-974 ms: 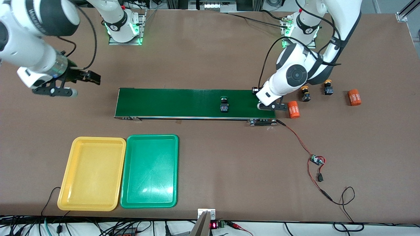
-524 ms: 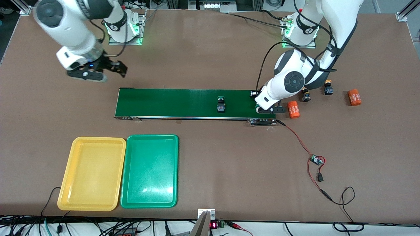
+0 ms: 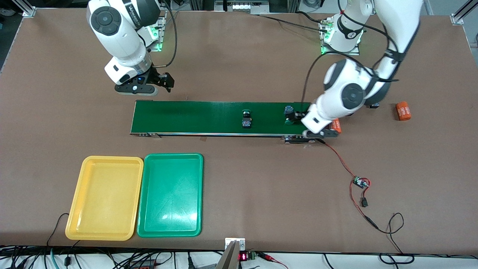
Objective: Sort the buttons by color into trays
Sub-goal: 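Grasp the orange cylinder with the left gripper while the right gripper reaches the button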
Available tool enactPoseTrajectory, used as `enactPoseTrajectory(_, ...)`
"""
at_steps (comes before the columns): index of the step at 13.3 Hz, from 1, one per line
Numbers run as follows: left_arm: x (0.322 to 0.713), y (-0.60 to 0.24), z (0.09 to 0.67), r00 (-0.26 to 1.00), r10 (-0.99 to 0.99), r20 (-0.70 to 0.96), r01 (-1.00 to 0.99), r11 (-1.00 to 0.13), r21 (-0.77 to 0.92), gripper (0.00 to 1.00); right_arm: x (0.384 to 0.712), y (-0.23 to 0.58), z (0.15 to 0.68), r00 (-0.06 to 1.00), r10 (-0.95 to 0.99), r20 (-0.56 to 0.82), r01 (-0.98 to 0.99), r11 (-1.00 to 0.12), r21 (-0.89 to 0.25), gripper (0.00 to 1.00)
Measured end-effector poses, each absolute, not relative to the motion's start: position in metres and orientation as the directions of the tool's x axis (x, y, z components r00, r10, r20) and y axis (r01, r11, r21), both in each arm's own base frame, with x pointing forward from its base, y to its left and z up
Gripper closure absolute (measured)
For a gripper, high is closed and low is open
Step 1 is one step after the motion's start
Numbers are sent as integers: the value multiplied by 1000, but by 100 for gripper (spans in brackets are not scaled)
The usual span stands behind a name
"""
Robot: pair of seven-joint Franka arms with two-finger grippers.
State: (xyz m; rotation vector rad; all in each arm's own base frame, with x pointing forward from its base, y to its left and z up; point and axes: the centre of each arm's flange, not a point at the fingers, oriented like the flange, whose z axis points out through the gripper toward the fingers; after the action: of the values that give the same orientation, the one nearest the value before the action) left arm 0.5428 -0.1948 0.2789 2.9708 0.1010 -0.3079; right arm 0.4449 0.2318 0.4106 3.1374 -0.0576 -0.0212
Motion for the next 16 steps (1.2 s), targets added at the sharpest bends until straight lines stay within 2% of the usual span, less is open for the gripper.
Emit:
enactPoseTrajectory(4,549,-112,257,971,1,-240,24,-995,93,0,445,237,405,998,-61,-35,-63,-997,-38,0)
enactPoseTrajectory(8,533,-105,235,960,-54,-274,-49,-999,25,0,445,242,407,997,-64,-32,-66,-996,-58,0)
enactPoseTrajectory(16,531,-75,183,953,-3,-301,13,-999,51,0,444,275,395,999,-44,-23,-46,-997,-70,0)
